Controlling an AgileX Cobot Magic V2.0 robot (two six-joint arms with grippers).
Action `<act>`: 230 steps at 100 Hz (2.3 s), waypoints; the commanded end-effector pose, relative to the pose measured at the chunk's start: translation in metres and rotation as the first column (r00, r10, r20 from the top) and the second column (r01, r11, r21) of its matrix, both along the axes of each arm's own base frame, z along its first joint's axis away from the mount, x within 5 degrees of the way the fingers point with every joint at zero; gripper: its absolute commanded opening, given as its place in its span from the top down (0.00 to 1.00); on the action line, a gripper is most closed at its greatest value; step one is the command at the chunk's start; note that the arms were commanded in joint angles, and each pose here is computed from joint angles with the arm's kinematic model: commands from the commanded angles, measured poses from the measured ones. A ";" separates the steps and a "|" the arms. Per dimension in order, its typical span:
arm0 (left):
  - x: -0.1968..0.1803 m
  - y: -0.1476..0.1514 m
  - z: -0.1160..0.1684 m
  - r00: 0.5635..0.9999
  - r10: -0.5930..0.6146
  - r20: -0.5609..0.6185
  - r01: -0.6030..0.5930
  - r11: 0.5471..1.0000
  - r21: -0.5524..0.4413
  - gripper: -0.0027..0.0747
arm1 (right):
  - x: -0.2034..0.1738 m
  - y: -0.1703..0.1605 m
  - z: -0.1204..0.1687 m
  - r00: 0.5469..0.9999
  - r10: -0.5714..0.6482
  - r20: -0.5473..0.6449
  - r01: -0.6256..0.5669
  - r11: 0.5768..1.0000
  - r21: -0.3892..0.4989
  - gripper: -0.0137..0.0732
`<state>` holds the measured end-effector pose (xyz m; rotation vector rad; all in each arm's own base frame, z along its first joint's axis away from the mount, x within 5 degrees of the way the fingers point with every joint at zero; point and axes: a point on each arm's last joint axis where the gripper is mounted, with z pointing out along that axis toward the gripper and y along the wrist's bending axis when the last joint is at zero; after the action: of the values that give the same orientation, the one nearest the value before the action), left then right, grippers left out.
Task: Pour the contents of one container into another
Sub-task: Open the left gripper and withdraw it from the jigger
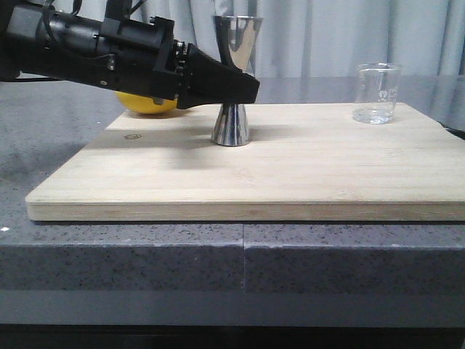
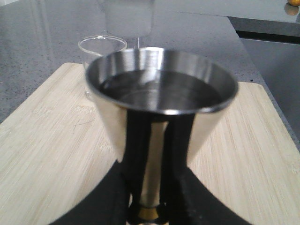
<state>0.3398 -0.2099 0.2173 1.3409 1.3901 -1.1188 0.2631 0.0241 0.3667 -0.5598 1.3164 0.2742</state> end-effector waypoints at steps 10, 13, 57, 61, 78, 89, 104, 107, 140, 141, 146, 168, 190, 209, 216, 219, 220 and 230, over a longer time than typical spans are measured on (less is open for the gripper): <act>-0.009 0.001 0.034 0.997 -0.059 0.047 0.064 0.992 -0.105 0.82 | -0.009 0.001 0.019 0.996 0.025 0.082 -0.029 0.999 0.041 0.10; -0.009 0.001 0.034 0.997 -0.059 0.047 0.064 0.992 -0.105 0.77 | -0.009 0.001 0.019 0.996 0.025 0.082 -0.029 0.999 0.041 0.10; -0.009 0.001 0.034 0.997 -0.058 0.047 0.062 0.993 -0.103 0.50 | -0.009 0.001 0.019 0.996 0.025 0.082 -0.029 0.999 0.041 0.10; -0.009 0.001 0.034 0.997 -0.058 0.047 0.062 0.993 -0.103 0.46 | -0.009 0.001 0.019 0.996 0.025 0.082 -0.029 0.999 0.041 0.10; -0.009 0.001 0.035 0.998 -0.052 0.044 0.057 0.992 -0.111 0.29 | -0.009 0.001 0.019 0.996 0.025 0.082 -0.029 0.999 0.041 0.10; -0.008 0.002 0.035 0.998 -0.050 0.044 0.054 0.992 -0.111 0.29 | -0.009 0.001 0.019 0.996 0.025 0.082 -0.029 0.999 0.041 0.10; -0.005 0.009 0.036 0.998 -0.039 0.046 0.044 0.992 -0.118 0.29 | -0.009 0.001 0.019 0.996 0.025 0.082 -0.029 0.999 0.041 0.10; -0.005 0.011 0.037 0.998 -0.034 0.048 0.039 0.992 -0.118 0.29 | -0.009 0.001 0.019 0.996 0.025 0.082 -0.029 0.999 0.041 0.10; -0.009 0.020 0.056 0.996 -0.025 0.086 0.035 0.993 -0.112 0.29 | -0.009 0.001 0.019 0.996 0.025 0.082 -0.028 0.999 0.041 0.10; -0.010 0.020 0.057 0.996 -0.028 0.089 0.038 0.993 -0.109 0.29 | -0.009 0.001 0.019 0.996 0.025 0.082 -0.028 0.999 0.041 0.10; -0.012 0.020 0.059 0.994 -0.037 0.099 0.046 0.994 -0.097 0.29 | -0.009 0.001 0.019 0.996 0.024 0.082 -0.028 0.999 0.043 0.10; -0.015 0.029 0.064 0.995 -0.045 0.094 0.049 0.998 -0.046 0.29 | -0.009 0.001 0.020 0.996 0.024 0.083 -0.027 0.999 0.046 0.10; -0.011 0.040 0.065 0.995 -0.023 0.096 0.026 0.999 -0.031 0.29 | -0.009 0.001 0.020 0.996 0.024 0.083 -0.027 0.999 0.046 0.10; -0.008 0.048 0.068 0.996 0.005 0.084 -0.002 1.000 -0.032 0.29 | -0.009 0.001 0.020 0.996 0.024 0.083 -0.027 0.999 0.046 0.10; -0.010 0.053 0.073 0.995 0.012 0.097 -0.010 1.000 -0.028 0.29 | -0.009 0.001 0.020 0.996 0.024 0.083 -0.027 0.999 0.046 0.10; -0.010 0.055 0.076 0.994 0.018 0.107 -0.015 1.000 -0.026 0.29 | -0.009 0.001 0.020 0.996 0.024 0.083 -0.027 0.999 0.046 0.10; -0.010 0.056 0.076 0.994 0.018 0.109 -0.015 1.000 -0.024 0.29 | -0.009 0.001 0.020 0.996 0.024 0.083 -0.027 0.999 0.046 0.10; -0.014 0.069 0.093 0.989 0.054 0.140 -0.051 0.998 -0.029 0.29 | -0.008 0.001 0.019 0.997 0.020 0.081 -0.024 0.999 0.047 0.10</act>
<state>0.3416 -0.1490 0.2636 1.3677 1.4430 -0.9383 0.2628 0.0243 0.3669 -0.5608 1.3136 0.2784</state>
